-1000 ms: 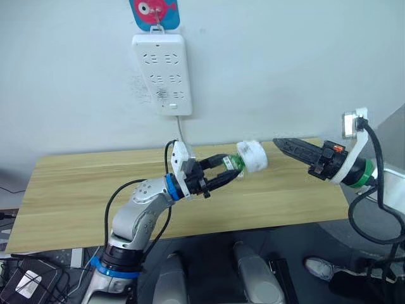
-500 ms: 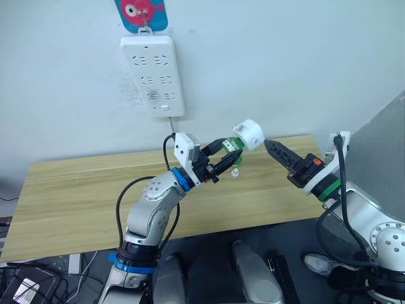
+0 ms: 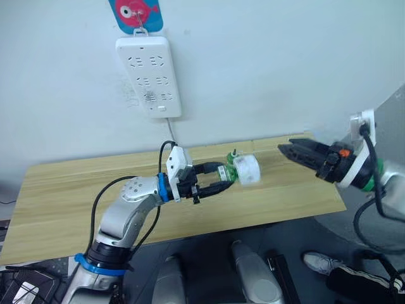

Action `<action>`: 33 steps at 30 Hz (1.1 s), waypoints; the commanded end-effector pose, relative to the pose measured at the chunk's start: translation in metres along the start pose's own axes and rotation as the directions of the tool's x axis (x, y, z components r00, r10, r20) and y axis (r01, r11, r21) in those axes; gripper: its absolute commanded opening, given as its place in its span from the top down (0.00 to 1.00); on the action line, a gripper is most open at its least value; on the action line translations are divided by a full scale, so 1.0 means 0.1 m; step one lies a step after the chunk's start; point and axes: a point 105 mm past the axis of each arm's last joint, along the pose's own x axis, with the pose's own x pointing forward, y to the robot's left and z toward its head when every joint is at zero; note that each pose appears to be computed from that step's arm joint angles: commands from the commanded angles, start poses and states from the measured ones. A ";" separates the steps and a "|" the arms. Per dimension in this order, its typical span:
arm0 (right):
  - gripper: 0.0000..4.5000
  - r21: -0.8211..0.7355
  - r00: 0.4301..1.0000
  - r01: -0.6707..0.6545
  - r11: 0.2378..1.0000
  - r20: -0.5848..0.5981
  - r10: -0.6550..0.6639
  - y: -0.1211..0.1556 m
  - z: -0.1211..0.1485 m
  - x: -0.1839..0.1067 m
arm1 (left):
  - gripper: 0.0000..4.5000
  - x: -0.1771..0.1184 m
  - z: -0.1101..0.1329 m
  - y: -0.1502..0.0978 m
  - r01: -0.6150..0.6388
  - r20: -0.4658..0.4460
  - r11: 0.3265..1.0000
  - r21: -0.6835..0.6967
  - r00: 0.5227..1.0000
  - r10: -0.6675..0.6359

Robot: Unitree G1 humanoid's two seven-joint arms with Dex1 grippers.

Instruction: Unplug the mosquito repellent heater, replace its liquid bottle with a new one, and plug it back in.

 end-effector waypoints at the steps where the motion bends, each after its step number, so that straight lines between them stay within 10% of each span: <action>1: 0.62 0.017 0.993 -0.103 0.995 -0.057 0.104 0.05 -0.08 0.08 | 0.48 0.08 0.17 -0.13 0.113 0.025 0.980 0.162 0.993 -0.119; 6: 1.00 0.069 0.981 -0.161 0.984 -0.097 0.168 -0.03 -0.19 0.22 | 0.48 0.10 0.23 -0.17 0.147 0.054 0.971 0.189 0.986 -0.159; 33: 1.00 0.178 0.932 -0.280 0.943 -0.185 0.312 0.20 -0.53 0.21 | 0.48 0.08 0.41 -0.05 0.090 0.125 0.996 -0.007 0.988 -0.088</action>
